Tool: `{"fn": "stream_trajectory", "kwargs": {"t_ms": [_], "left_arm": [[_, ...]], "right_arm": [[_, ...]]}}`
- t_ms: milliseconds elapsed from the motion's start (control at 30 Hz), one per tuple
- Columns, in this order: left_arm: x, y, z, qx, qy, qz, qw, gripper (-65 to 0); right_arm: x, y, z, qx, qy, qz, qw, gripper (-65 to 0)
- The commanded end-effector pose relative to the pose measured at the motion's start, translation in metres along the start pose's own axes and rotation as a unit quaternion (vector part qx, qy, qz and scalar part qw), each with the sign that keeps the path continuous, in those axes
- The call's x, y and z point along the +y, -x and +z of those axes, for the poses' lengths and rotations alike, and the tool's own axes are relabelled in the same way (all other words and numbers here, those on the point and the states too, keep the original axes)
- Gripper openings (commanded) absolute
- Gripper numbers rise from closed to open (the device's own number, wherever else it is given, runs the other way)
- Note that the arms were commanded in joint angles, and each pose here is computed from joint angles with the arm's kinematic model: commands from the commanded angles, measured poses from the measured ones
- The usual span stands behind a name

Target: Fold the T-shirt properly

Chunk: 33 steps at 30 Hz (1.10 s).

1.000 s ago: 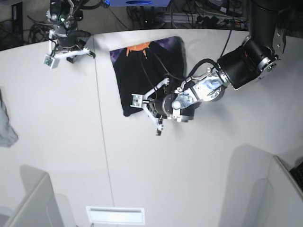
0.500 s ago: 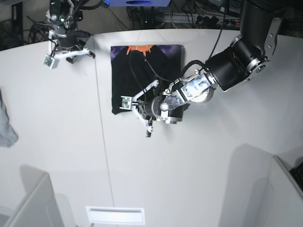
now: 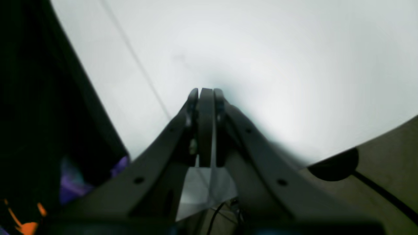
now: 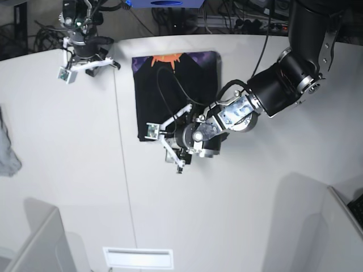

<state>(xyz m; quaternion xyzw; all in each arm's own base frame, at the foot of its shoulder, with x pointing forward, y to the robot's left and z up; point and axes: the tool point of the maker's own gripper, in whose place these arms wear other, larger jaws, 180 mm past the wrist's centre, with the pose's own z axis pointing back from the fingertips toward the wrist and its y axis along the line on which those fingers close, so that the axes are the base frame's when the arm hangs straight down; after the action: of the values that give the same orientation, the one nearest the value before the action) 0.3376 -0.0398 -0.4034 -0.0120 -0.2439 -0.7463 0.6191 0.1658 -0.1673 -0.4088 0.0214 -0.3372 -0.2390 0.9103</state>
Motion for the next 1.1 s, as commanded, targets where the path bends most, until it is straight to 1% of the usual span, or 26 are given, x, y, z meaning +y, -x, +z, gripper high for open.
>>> {"fn": "stream_trajectory", "kwargs": {"t_ms": [0, 67, 133, 167, 233, 267, 333, 400, 433, 467, 500, 533, 567, 633, 700, 733, 833, 933, 1000, 1033, 1067], "left_arm": [[0.022, -0.013, 0.010, -0.014, -0.021, -0.011, 1.000, -13.8], [0.040, -0.022, 0.017, -0.019, -0.039, -0.018, 0.999, -6.7], [0.056, -0.031, 0.027, -0.035, -0.060, -0.011, 0.998, -3.5], [0.067, -0.036, 0.036, -0.047, -0.075, -0.004, 0.996, -3.0], [0.092, -0.045, 0.060, -0.076, -0.115, 0.020, 0.990, -4.3], [0.103, -0.042, 0.073, -0.083, -0.137, 0.042, 0.986, -5.6], [0.126, -0.033, 0.108, -0.094, -0.190, 0.086, 0.973, -9.2], [0.133, -0.022, 0.141, -0.110, -0.239, 0.126, 0.956, -15.8], [0.131, -0.018, 0.157, -0.122, -0.261, 0.141, 0.947, -20.6], [0.126, -0.013, 0.171, -0.133, -0.281, 0.154, 0.938, -26.2], [0.117, 0.004, 0.180, -0.127, -0.294, 0.170, 0.932, -32.4], [0.108, 0.017, 0.185, -0.120, -0.302, 0.180, 0.928, -38.8], [0.097, 0.031, 0.188, -0.110, -0.305, 0.191, 0.927, -46.6], [0.076, 0.062, 0.188, -0.081, -0.304, 0.219, 0.924, -64.3], [0.054, 0.093, 0.186, -0.057, -0.297, 0.247, 0.920, -65.0], [0.044, 0.105, 0.187, -0.054, -0.297, 0.258, 0.918, -65.0], [0.003, 0.129, 0.188, -0.078, -0.294, 0.289, 0.908, -65.0], [-0.036, 0.137, 0.194, -0.125, -0.296, 0.321, 0.891, -65.0], [-0.061, 0.140, 0.200, -0.150, -0.299, 0.338, 0.880, -65.0], [-0.074, 0.140, 0.200, -0.160, -0.295, 0.350, 0.874, -65.0], [-0.088, 0.140, 0.199, -0.171, -0.292, 0.365, 0.867, -65.0]], "right_arm": [[0.004, -0.006, 0.002, -0.014, -0.005, 0.004, 0.9999, -65.0], [0.011, -0.006, 0.001, -0.013, -0.014, 0.007, 0.9998, -65.0], [0.015, -0.005, 0.001, -0.012, -0.019, 0.009, 0.9997, -65.0], [0.016, -0.005, 0.001, -0.012, -0.021, 0.010, 0.9997, -65.0], [0.016, -0.005, 0.001, -0.012, -0.021, 0.010, 0.9997, -65.0], [0.016, -0.005, 0.001, -0.012, -0.021, 0.011, 0.9997, -65.0], [0.010, -0.009, 0.000, -0.015, -0.017, 0.026, 0.9994, -65.0], [0.004, -0.014, 0.000, -0.020, -0.015, 0.042, 0.9988, -65.0], [0.002, -0.017, 0.000, -0.021, -0.015, 0.050, 0.9984, -65.0], [-0.002, -0.020, -0.001, -0.025, -0.012, 0.061, 0.9978, -65.0], [-0.006, -0.024, -0.001, -0.027, -0.014, 0.079, 0.9964, -65.0], [-0.007, -0.028, -0.001, -0.029, -0.021, 0.096, 0.9947, -65.0], [-0.006, -0.031, 0.000, -0.032, -0.032, 0.118, 0.9920, -65.0], [-0.004, -0.037, 0.000, -0.035, -0.051, 0.153, 0.9863, -65.0], [-0.007, -0.041, 0.001, -0.036, -0.057, 0.176, 0.9821, -65.0], [-0.008, -0.041, 0.001, -0.035, -0.059, 0.185, 0.9803, -65.0], [-0.016, -0.041, 0.003, -0.028, -0.061, 0.214, 0.9744, -65.0], [-0.020, -0.044, 0.006, -0.033, -0.065, 0.237, 0.9687, -65.0], [-0.021, -0.048, 0.012, -0.067, -0.072, 0.248, 0.9639, -65.0], [-0.020, -0.051, 0.016, -0.088, -0.073, 0.260, 0.9587, -65.0], [-0.019, -0.055, 0.020, -0.116, -0.070, 0.279, 0.9506, -65.0]]}}
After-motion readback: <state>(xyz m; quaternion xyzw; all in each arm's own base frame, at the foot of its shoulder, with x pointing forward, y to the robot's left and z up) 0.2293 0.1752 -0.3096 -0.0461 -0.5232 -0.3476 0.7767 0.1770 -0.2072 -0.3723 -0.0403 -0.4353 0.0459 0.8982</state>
